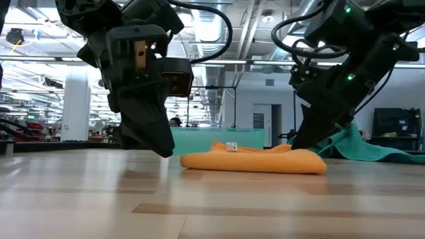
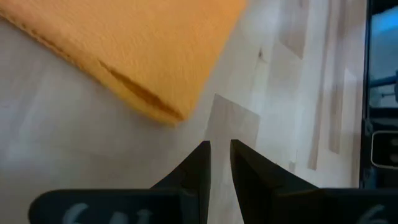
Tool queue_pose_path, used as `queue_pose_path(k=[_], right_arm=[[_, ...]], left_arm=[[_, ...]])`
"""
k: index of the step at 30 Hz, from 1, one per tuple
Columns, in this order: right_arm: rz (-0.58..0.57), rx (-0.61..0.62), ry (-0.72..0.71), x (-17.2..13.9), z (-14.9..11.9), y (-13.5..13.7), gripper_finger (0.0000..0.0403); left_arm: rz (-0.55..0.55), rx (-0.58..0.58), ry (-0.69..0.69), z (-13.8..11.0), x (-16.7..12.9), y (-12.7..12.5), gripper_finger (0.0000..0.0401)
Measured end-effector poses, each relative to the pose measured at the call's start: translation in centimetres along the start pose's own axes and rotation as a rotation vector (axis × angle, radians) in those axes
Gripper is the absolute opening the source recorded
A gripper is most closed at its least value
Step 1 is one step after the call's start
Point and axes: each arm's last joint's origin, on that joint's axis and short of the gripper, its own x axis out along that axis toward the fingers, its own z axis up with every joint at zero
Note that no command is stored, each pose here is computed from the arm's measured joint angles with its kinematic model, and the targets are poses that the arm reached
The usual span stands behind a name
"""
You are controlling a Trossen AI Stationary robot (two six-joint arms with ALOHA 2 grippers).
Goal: Roll microfiber towels into tight, uniform cylinder then place into a basket
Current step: Roll the yellow microfiber cloth on the table
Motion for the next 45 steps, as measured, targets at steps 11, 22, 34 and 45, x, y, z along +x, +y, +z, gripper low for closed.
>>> queue_pose_path(k=[11, 22, 34, 45], right_arm=[[-0.004, -0.111, -0.028, -0.4, -0.4, 0.6, 0.0116], [0.051, -0.185, -0.074, -1.5, 0.5, 2.6, 0.0116], [0.058, -0.200, -0.074, -1.7, 0.4, 2.8, 0.0116], [0.064, -0.196, -0.077, -1.7, 0.5, 2.9, 0.0116]], left_arm=[[0.005, 0.170, -0.097, 2.3, -0.4, -1.3, 0.0052], [0.147, 0.375, -0.211, 3.4, -0.7, -2.0, 0.0052], [0.180, 0.340, -0.228, 3.3, -0.6, -2.0, 0.0052], [0.181, 0.348, -0.178, 3.6, 2.3, -0.5, 0.0052]])
